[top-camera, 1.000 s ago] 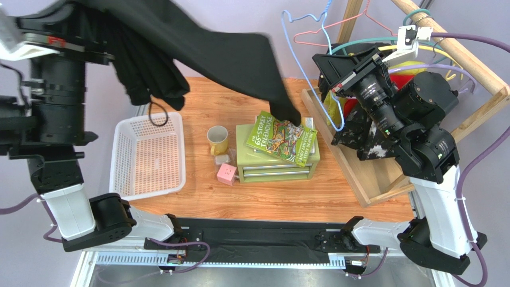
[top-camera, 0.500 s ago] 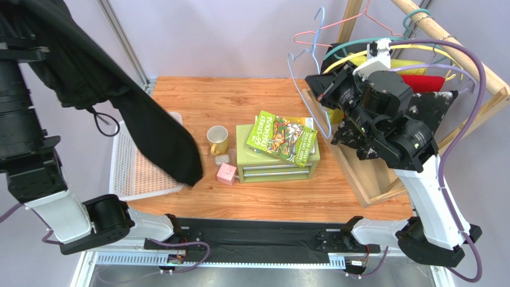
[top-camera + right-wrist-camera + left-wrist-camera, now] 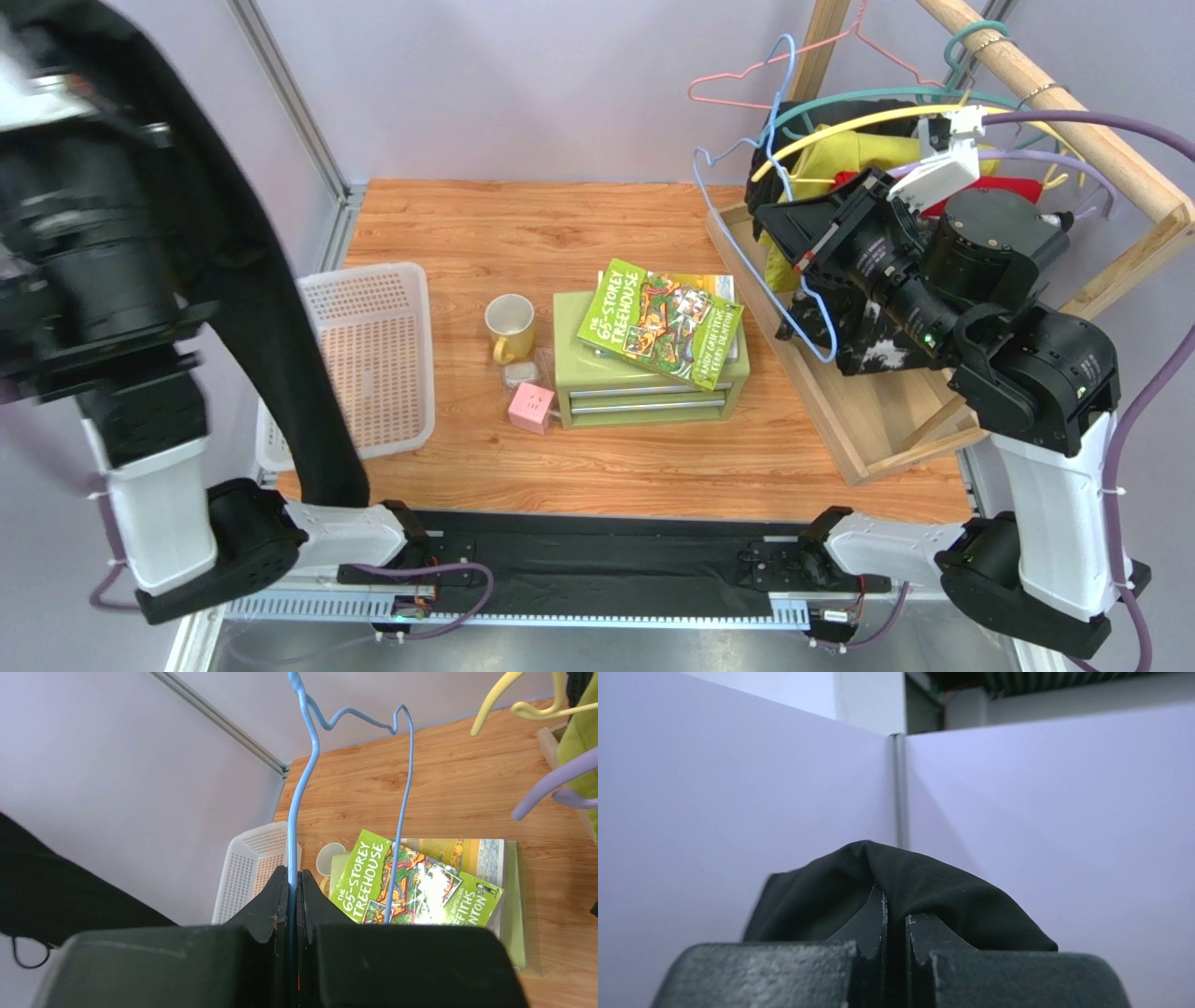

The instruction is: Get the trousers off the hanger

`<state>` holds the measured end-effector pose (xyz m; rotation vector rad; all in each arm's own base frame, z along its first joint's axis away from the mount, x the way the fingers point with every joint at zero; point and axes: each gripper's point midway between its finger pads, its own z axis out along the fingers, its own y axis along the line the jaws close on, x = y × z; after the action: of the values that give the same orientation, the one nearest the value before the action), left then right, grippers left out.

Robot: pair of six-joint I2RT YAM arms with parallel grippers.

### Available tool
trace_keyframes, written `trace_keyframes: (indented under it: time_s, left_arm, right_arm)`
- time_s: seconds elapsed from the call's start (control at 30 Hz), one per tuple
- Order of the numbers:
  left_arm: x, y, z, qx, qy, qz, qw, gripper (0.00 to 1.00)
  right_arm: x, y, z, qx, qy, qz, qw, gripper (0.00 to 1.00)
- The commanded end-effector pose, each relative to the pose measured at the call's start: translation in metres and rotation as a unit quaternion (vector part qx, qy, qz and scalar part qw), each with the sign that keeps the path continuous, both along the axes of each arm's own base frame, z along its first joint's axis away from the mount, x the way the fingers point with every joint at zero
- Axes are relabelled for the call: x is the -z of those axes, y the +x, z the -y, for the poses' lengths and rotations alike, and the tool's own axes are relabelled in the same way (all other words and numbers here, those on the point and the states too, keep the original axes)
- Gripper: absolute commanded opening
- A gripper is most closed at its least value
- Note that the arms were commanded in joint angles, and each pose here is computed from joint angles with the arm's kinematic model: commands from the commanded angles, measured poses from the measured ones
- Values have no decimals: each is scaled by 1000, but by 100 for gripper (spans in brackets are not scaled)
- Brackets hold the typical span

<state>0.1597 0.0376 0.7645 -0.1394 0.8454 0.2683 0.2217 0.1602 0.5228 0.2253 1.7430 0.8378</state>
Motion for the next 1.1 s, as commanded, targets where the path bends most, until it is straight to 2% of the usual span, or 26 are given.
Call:
trace_keyframes:
  time_s: [0.0,0.07,0.1,0.23,0.33,0.5,0.53,0.6,0.77,0.97,1.07]
  left_arm:
    - [51,59,18,-52,25,-100,993,0]
    - [69,78,-4,-100,18,-127,987,0]
    - [87,97,-5,-100,7,-157,982,0]
    - [121,121,-52,-172,-35,-208,962,0]
    - [129,123,-72,-186,-63,-207,958,0]
    - [109,134,-78,-190,-50,-181,964,0]
    - [90,123,-77,-186,-50,-152,969,0]
    - [73,123,-75,-184,-44,-124,974,0]
    - [15,80,-74,-192,-35,-15,981,0]
    - [-36,31,-69,-204,-16,116,972,0]
    - [-43,26,-69,-206,-12,137,969,0]
  right_arm:
    - [14,-5,-17,-46,-21,-22,998,0]
    - [18,-3,-18,-49,-26,-25,998,0]
    - [18,-2,-19,-49,-30,-24,998,0]
    - [14,0,-19,-51,-44,-17,998,0]
    - [14,2,-16,-48,-56,-17,997,0]
    - [19,12,-16,-49,-67,-25,996,0]
    - [21,15,-18,-50,-69,-27,996,0]
    - [24,18,-19,-54,-72,-33,995,0]
    - [43,29,-17,-54,-78,-66,993,0]
    - [56,39,-24,-69,-70,-96,991,0]
    - [60,42,-28,-73,-66,-105,990,0]
